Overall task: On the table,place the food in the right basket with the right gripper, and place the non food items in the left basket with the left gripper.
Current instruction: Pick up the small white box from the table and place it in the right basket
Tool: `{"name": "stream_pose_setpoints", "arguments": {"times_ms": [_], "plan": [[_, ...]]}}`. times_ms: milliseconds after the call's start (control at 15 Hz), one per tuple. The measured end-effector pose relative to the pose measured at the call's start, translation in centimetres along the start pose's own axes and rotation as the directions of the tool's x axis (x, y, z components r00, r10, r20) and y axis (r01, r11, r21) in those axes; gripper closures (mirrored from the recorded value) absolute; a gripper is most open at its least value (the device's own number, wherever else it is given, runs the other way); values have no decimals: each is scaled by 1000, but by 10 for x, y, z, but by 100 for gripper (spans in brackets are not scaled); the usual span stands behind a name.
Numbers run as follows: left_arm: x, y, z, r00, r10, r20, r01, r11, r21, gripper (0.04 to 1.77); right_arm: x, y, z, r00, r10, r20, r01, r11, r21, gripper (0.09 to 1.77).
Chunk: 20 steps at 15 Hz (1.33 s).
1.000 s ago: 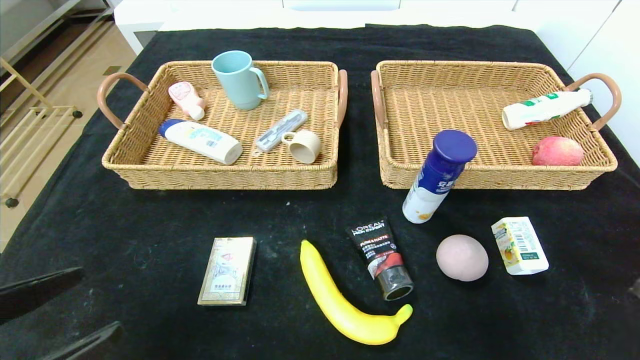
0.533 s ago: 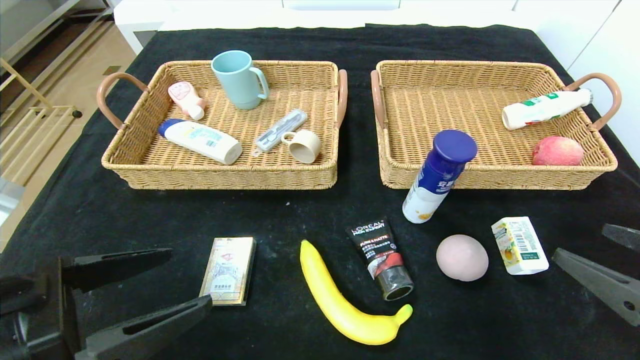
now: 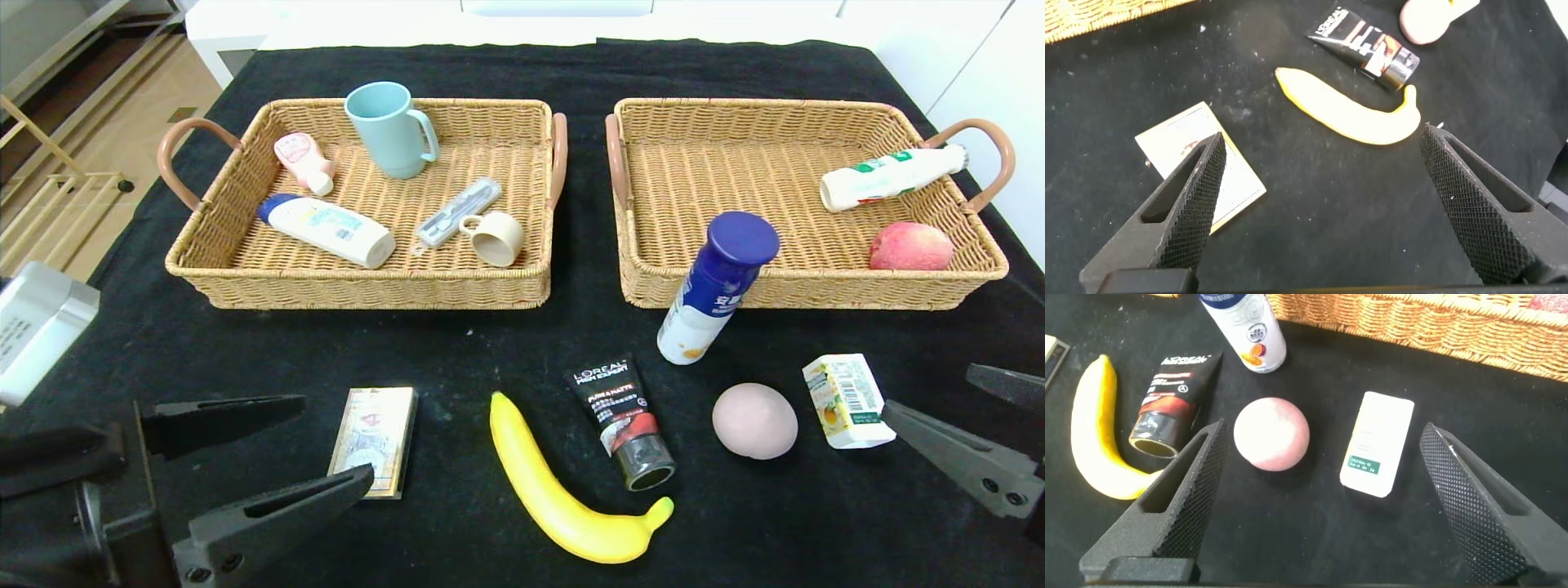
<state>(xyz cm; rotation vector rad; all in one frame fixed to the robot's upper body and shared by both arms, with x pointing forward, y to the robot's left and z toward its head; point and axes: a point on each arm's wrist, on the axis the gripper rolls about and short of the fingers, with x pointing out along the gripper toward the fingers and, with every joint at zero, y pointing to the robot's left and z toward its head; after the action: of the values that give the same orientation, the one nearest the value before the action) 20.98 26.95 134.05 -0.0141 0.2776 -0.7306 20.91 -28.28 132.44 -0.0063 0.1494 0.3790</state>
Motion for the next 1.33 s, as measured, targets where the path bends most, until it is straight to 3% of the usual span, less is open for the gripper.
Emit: {"name": "stream_pose_setpoints", "arguments": {"times_ms": [200, 467, 667, 800, 933, 1200, 1333], "plan": [[-6, -1, 9, 999, 16, 42, -17, 1000, 21, 9, 1, 0, -1, 1000, 4, -8, -4, 1000, -6, 15], [-7, 3, 11, 998, 37, 49, -39, 999, 33, 9, 3, 0, -2, 1000, 2, -21, -2, 1000, -6, 15], [-5, 4, 12, 998, 41, 45, -42, 999, 32, 9, 8, -1, 12, 996, -88, -33, 87, 996, -9, 15], [-5, 4, 12, 998, 43, 45, -45, 998, 34, 9, 12, -2, 23, 978, -173, -114, 171, 985, -29, 15], [-4, 4, 12, 998, 47, 44, -48, 998, 33, 9, 14, -3, 39, 959, -218, -180, 213, 976, -46, 15], [-4, 5, 12, 998, 48, 44, -50, 998, 32, 9, 9, -3, 77, 908, -243, -343, 261, 965, 8, 15], [-4, 5, 12, 998, 48, 42, -50, 998, 31, 9, 14, -2, 92, 864, -246, -439, 296, 954, 47, 15]]}}
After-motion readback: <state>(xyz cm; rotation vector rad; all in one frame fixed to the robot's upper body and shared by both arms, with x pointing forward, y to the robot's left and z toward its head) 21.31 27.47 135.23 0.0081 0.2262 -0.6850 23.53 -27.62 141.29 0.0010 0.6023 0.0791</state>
